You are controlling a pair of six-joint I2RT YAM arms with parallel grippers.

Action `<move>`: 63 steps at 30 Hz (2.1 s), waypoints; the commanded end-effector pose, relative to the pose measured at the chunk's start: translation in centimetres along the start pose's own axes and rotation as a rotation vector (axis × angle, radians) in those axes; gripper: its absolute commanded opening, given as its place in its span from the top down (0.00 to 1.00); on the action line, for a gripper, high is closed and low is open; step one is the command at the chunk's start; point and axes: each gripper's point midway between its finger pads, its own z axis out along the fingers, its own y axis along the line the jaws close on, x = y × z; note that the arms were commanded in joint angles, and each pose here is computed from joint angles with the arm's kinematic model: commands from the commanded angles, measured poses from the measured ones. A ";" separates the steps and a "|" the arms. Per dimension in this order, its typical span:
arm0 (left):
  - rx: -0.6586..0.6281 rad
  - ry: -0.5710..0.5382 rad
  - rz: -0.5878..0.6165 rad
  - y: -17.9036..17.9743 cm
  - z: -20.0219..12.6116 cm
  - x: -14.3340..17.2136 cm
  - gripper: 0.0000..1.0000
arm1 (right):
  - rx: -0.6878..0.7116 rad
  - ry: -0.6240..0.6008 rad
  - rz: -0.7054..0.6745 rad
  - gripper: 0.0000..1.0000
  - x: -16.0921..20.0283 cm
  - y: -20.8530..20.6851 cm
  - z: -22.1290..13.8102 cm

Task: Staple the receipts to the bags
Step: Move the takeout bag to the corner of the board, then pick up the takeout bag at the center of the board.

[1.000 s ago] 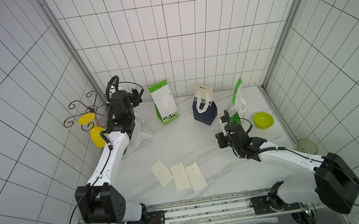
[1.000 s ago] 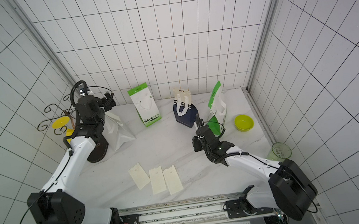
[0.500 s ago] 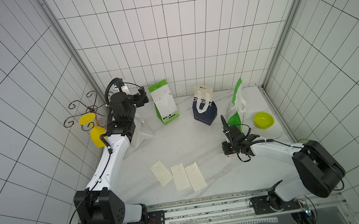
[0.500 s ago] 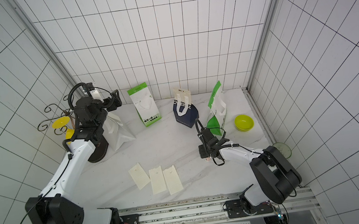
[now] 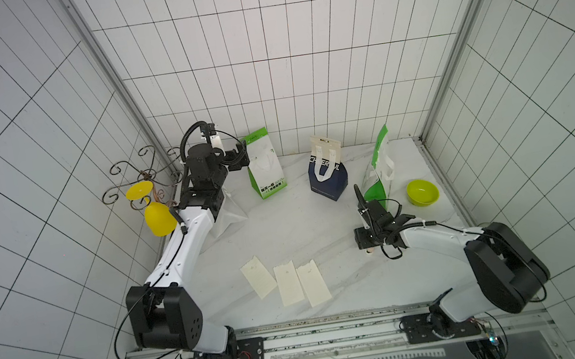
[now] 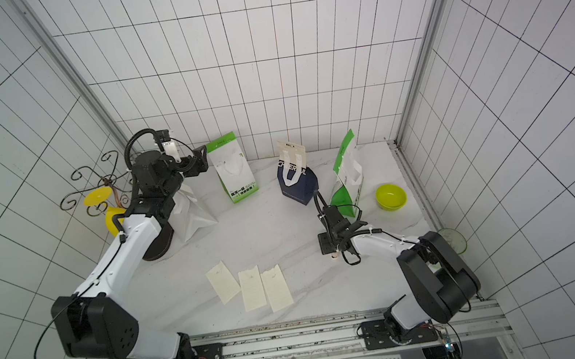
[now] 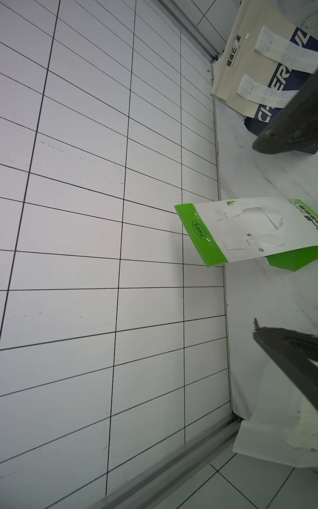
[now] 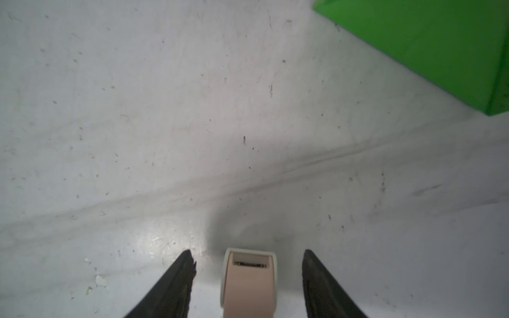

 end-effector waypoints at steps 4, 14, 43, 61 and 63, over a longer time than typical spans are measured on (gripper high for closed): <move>0.085 -0.020 0.091 -1.4 3.6 -1.0 0.04 | -0.102 -0.201 -0.037 0.34 -5.7 3.0 -4.6; 0.271 0.024 0.145 -1.3 8.5 -0.3 0.08 | -0.213 -0.282 -0.058 0.33 -6.4 5.1 -7.0; 0.465 0.202 0.182 -2.2 12.6 7.1 0.82 | -0.276 -0.286 -0.066 0.34 -6.4 6.2 -7.2; 0.520 0.039 0.303 -8.7 -1.7 0.3 1.00 | -0.260 -0.384 -0.042 0.34 -8.0 5.5 -9.8; 0.550 0.035 0.306 -9.3 -3.7 0.4 1.00 | -0.270 -0.409 -0.036 0.34 -8.4 5.6 -10.7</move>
